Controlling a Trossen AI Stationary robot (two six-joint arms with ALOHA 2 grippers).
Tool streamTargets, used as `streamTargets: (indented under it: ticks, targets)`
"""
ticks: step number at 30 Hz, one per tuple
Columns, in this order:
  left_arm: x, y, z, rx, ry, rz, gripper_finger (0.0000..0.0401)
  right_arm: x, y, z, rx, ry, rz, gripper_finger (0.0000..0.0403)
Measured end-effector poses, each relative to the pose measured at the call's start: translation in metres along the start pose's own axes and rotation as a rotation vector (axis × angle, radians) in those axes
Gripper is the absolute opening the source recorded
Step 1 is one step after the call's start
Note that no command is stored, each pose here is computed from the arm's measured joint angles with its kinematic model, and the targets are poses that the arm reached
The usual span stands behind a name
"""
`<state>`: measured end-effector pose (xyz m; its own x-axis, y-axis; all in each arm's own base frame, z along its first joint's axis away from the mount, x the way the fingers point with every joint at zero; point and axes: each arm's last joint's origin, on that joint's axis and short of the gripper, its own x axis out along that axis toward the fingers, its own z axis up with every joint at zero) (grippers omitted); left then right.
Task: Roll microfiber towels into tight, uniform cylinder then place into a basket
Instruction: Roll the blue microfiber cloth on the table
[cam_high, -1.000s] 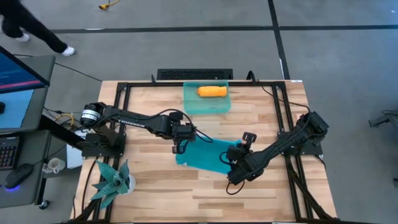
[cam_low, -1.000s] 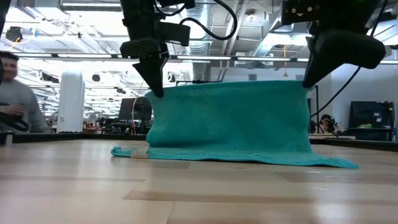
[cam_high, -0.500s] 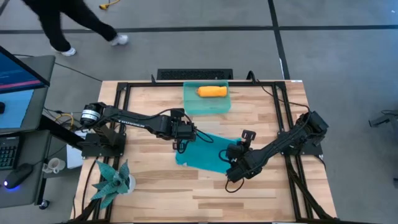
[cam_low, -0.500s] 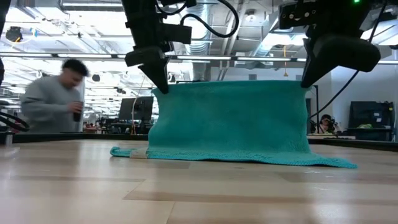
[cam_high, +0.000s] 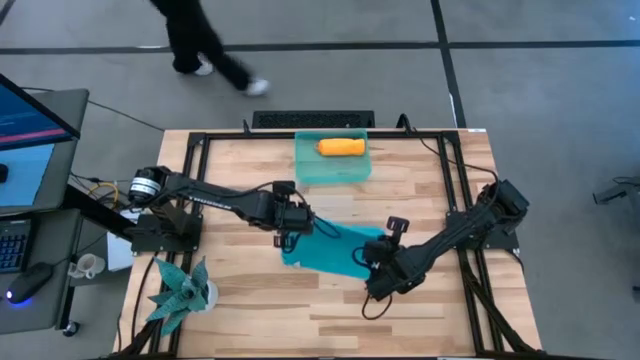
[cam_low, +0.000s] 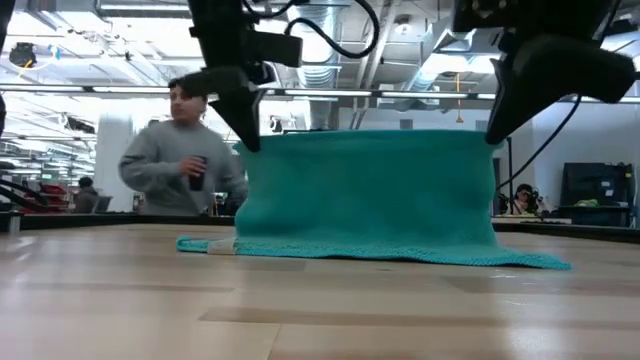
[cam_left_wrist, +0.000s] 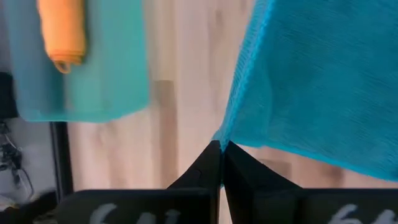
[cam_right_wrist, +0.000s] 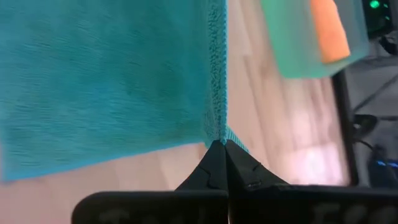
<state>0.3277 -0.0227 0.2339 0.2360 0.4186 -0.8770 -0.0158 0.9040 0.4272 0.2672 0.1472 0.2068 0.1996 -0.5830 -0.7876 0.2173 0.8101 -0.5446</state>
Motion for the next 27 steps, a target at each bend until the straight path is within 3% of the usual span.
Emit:
streamTargets:
  ticks: [12,20,27]
  targets:
    - [0.005,-0.057,-0.021,0.025,-0.026,-0.020,0.0000,-0.009,0.024,-0.005,0.002,-0.088,0.064,0.0002]
    - [-0.002,-0.071,-0.022,-0.007,-0.064,-0.024,0.0000,0.018,0.056,-0.010,-0.126,0.000,0.038,0.0001]
    - [-0.008,-0.083,-0.023,-0.044,-0.089,-0.076,0.0000,0.020,0.064,-0.015,-0.157,0.027,0.045,0.0001]
